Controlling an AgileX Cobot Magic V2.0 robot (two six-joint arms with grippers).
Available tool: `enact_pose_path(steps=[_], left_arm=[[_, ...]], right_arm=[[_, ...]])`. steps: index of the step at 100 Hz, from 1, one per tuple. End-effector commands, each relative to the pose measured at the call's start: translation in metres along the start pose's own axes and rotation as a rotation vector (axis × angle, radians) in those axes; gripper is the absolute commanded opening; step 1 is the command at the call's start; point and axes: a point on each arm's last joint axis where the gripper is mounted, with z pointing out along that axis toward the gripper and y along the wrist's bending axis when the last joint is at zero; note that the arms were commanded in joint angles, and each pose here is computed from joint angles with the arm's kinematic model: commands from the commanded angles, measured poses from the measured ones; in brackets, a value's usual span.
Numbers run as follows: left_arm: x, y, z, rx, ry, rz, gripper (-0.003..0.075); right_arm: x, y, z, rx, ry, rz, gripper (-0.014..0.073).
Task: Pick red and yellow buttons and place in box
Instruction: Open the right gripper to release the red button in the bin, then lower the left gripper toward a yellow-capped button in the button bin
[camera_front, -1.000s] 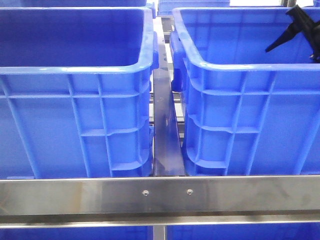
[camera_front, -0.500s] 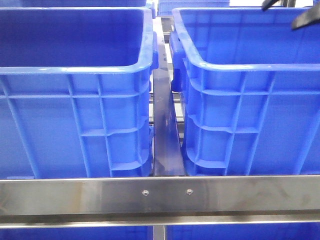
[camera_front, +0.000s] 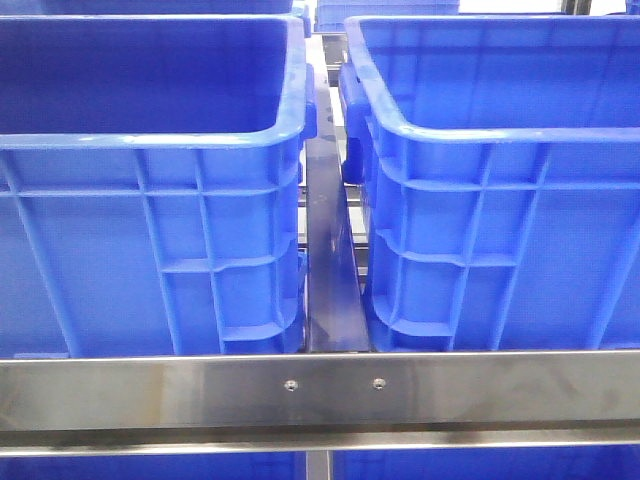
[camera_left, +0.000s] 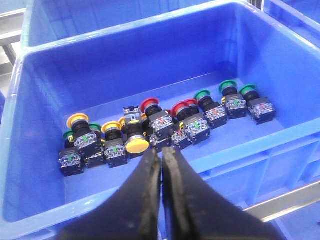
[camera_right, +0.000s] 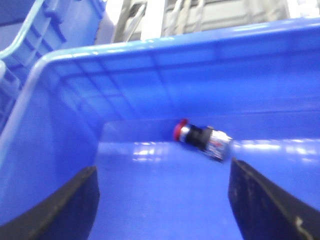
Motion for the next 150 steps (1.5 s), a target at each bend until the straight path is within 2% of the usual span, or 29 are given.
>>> enact_pose_path(steps=[1, 33, 64, 78, 102, 109, 134, 144, 150], left_arm=[[-0.014, 0.001, -0.003, 0.006, -0.093, -0.001, -0.0019], [-0.014, 0.001, -0.003, 0.006, -0.093, -0.001, -0.0019], [-0.014, 0.001, -0.003, 0.006, -0.093, -0.001, -0.0019], [-0.014, 0.001, -0.003, 0.006, -0.093, -0.001, -0.0019], [-0.014, 0.001, -0.003, 0.006, -0.093, -0.001, -0.0019], [-0.014, 0.001, -0.003, 0.006, -0.093, -0.001, -0.0018], [-0.014, 0.001, -0.003, 0.006, -0.093, -0.001, 0.0000], [-0.015, 0.001, -0.003, 0.007, -0.097, -0.001, 0.0076], [-0.015, 0.001, -0.003, 0.007, -0.100, -0.001, 0.0149]], right_arm=[[-0.007, 0.003, -0.035, 0.040, -0.156, -0.044, 0.0562], [0.037, 0.009, -0.111, 0.060, -0.326, -0.134, 0.0562], [0.075, 0.013, -0.153, 0.028, -0.429, -0.161, 0.0549], [0.080, 0.014, -0.160, 0.016, -0.448, -0.170, 0.0423], [0.080, 0.014, -0.160, 0.016, -0.449, -0.170, 0.0022], [0.081, 0.014, -0.160, 0.014, -0.445, -0.170, -0.0070], [0.082, 0.015, -0.160, 0.009, -0.434, -0.171, -0.0066], [0.082, 0.015, -0.159, 0.004, -0.425, -0.172, -0.0066], [0.083, 0.015, -0.159, 0.002, -0.419, -0.173, -0.0066]])
